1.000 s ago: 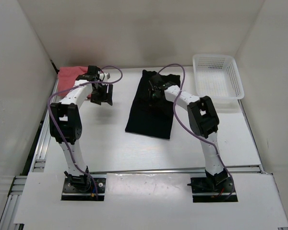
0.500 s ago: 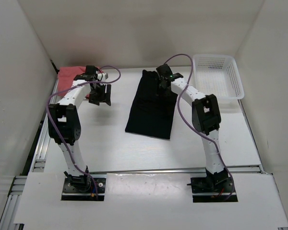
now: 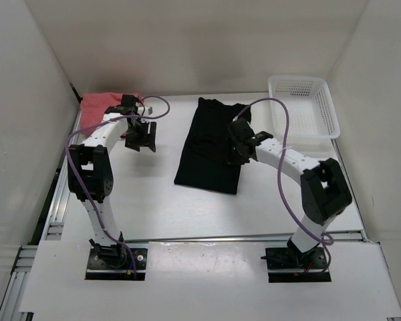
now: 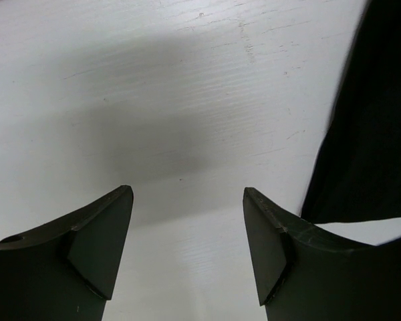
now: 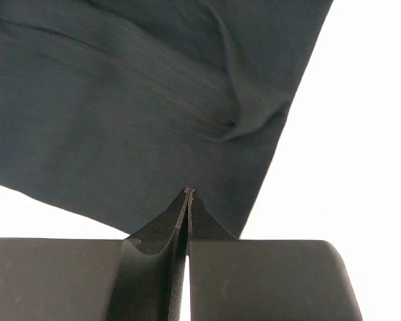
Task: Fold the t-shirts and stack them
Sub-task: Fold the folded rectangular tshirt in 1/3 of the way
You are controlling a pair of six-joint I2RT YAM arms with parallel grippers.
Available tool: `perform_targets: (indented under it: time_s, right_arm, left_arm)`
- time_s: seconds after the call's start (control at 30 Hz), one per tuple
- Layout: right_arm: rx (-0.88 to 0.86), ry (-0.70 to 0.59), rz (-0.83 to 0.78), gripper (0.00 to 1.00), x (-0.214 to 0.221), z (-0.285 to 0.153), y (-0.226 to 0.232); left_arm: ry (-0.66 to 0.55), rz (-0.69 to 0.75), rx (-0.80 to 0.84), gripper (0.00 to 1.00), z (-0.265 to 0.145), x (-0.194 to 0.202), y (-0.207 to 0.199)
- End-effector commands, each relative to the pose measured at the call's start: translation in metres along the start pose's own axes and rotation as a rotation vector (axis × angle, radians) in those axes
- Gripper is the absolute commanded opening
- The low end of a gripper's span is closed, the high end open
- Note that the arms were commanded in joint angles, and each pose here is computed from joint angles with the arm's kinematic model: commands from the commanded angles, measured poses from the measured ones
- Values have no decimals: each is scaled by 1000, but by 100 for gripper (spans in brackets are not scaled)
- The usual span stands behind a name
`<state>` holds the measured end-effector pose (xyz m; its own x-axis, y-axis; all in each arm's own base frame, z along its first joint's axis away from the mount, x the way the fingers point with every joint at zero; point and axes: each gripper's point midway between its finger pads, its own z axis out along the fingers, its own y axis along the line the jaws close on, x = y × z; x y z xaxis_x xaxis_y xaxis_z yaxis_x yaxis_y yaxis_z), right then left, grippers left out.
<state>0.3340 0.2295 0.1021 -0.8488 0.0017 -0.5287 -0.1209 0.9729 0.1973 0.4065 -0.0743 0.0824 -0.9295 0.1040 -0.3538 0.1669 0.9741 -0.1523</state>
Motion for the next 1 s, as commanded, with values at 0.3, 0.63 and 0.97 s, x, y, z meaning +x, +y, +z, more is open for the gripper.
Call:
perform_targets:
  time_s: [0.3,0.63,0.97]
  right_arm:
    - [79,92,-7,0,14,55,-11]
    - [211,39,15,0,-22,98,-36]
    - [243,-152,142,0,-111,102,-48]
  left_arm:
    - [-80,17,19,78,-29,-14,-9]
    - [-60,30,-2,78,-25,-10,-11]
    - [-42,27,-11,78,-24,-7,-10]
